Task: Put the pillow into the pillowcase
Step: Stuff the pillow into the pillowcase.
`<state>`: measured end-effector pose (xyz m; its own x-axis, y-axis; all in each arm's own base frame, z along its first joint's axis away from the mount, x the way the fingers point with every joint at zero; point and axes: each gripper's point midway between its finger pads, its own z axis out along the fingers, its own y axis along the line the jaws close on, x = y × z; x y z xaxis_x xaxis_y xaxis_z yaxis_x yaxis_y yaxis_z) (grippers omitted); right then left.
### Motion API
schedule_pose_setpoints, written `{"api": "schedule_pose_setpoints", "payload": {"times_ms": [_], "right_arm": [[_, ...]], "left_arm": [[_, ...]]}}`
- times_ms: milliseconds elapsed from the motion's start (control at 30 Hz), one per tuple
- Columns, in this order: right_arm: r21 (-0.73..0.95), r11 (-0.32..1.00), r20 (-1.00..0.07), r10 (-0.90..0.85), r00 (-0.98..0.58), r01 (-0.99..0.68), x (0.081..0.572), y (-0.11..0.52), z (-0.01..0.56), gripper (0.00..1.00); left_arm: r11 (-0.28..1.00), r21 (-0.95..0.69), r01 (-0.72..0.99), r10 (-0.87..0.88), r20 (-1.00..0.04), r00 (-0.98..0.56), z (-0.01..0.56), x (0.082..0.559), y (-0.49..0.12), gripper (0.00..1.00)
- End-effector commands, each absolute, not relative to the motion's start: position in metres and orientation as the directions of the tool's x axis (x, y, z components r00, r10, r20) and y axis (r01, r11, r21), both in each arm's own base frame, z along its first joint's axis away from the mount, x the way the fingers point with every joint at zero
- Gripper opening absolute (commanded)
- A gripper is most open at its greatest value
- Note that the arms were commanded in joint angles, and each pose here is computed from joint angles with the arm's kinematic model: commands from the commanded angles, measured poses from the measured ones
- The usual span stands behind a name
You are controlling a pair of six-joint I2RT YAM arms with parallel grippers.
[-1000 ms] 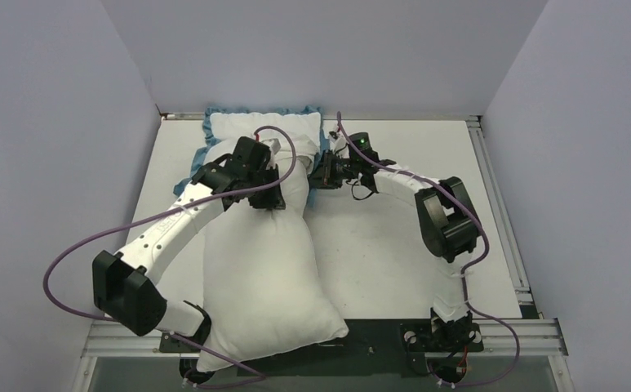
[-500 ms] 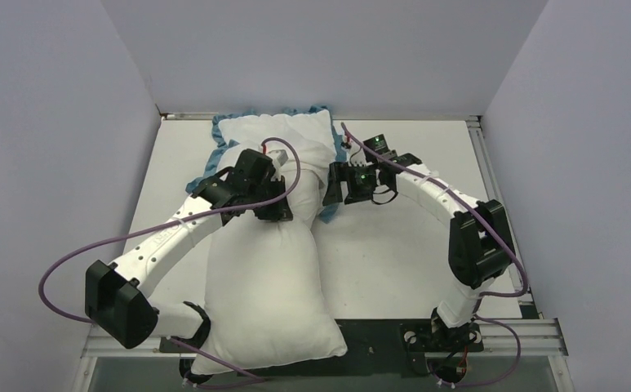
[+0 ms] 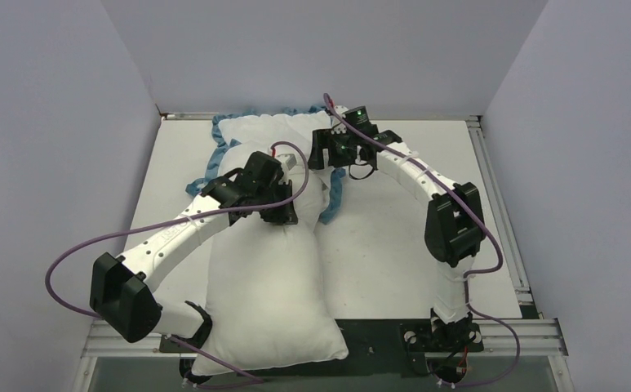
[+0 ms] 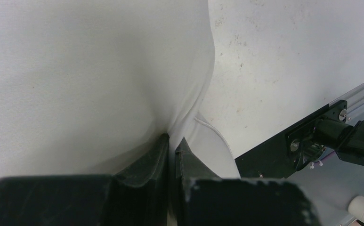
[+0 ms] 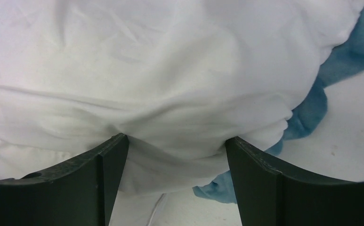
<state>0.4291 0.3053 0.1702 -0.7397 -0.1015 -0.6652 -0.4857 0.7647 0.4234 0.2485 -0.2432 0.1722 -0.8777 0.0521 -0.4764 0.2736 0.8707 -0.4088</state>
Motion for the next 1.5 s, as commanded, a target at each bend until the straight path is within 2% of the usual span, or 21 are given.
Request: {"api": "schedule_pose_setpoints", "payload": {"times_ms": [0,200,333,600,867,967,1033,1167,1200,1367,1467], "right_arm": [[0.410,0.748,-0.689,-0.122,-0.715,-0.522,0.428,0.324,0.182,0.73],[0.388,0.786,-0.676,-0.111,-0.729,-0.480,0.405,0.300,0.189,0.90],[0.416,0.799,-0.655,-0.068,-0.752,-0.434,0.395,0.282,0.191,0.95],[0.425,0.827,-0.596,-0.050,-0.801,-0.368,0.387,0.256,0.155,0.83],[0.239,0.865,-0.622,-0.211,-0.754,-0.441,0.396,0.281,0.114,0.86],[0.163,0.873,-0.636,-0.263,-0.726,-0.459,0.407,0.298,0.112,0.84],[0.102,0.892,-0.632,-0.284,-0.721,-0.440,0.416,0.303,0.107,0.77],[0.001,0.934,-0.634,-0.275,-0.722,-0.356,0.435,0.287,0.103,0.51],[-0.012,0.943,-0.634,-0.265,-0.727,-0.334,0.438,0.281,0.102,0.40],[-0.010,0.945,-0.641,-0.257,-0.724,-0.327,0.442,0.272,0.106,0.06],[-0.008,0.940,-0.640,-0.267,-0.720,-0.342,0.434,0.269,0.113,0.05]], "left_arm": [[0.878,-0.388,0.279,0.085,-0.447,-0.890,0.173,0.239,-0.240,0.00],[0.881,-0.384,0.276,0.079,-0.457,-0.886,0.176,0.247,-0.243,0.00],[0.883,-0.379,0.277,0.081,-0.459,-0.885,0.175,0.247,-0.242,0.00],[0.887,-0.376,0.268,0.072,-0.460,-0.885,0.175,0.246,-0.240,0.00],[0.883,-0.388,0.264,0.060,-0.464,-0.884,0.177,0.249,-0.243,0.00],[0.882,-0.391,0.262,0.056,-0.466,-0.883,0.178,0.248,-0.243,0.00],[0.882,-0.394,0.260,0.050,-0.470,-0.881,0.179,0.248,-0.242,0.00],[0.881,-0.396,0.260,0.041,-0.483,-0.875,0.184,0.249,-0.242,0.00],[0.881,-0.394,0.260,0.040,-0.487,-0.872,0.185,0.250,-0.242,0.00],[0.880,-0.394,0.265,0.036,-0.501,-0.865,0.188,0.255,-0.243,0.00],[0.885,-0.388,0.256,0.028,-0.506,-0.862,0.188,0.258,-0.241,0.00]]}}
